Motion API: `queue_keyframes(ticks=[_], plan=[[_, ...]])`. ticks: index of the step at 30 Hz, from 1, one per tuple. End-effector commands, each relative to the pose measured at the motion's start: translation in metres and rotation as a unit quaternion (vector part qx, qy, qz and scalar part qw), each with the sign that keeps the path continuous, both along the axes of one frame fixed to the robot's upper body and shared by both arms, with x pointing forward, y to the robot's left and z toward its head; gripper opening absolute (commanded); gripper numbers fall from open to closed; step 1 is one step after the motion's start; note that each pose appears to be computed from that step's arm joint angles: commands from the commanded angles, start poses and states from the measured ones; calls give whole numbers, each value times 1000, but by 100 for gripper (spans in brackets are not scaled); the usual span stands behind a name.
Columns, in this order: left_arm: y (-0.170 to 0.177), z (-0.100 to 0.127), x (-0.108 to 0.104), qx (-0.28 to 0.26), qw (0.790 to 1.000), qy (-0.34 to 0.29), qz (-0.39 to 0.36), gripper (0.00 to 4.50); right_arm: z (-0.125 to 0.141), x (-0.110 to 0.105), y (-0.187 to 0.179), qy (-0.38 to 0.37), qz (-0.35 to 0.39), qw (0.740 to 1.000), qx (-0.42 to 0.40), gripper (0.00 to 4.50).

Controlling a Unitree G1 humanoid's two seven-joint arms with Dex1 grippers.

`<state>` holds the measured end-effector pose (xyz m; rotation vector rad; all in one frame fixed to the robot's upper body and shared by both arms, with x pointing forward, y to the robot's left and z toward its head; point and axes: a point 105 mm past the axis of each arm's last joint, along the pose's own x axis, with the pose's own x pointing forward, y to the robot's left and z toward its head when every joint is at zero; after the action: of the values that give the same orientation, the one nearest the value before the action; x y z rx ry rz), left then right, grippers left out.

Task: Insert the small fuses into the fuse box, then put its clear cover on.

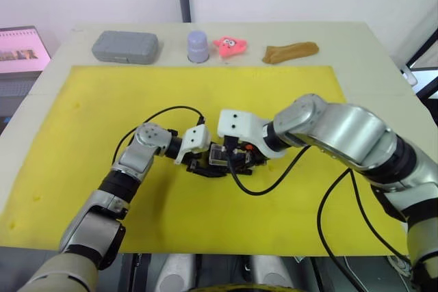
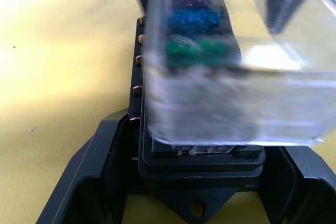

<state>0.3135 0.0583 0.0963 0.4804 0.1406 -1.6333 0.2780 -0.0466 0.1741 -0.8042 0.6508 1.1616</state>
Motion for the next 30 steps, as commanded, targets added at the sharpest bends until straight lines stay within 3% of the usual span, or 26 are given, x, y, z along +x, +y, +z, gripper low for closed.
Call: queue_keyframes(ticks=[1,16,30], plan=[[1,1,1,-4,1000,-5,8,258,15,3,3,-35,10,999,6,167],[3,1,2,-1,1000,-4,10,258,0,-2,5,-1,9,1000,5,167],[3,2,2,0,1000,-4,8,258,-7,7,-4,-18,-11,1000,-17,167]])
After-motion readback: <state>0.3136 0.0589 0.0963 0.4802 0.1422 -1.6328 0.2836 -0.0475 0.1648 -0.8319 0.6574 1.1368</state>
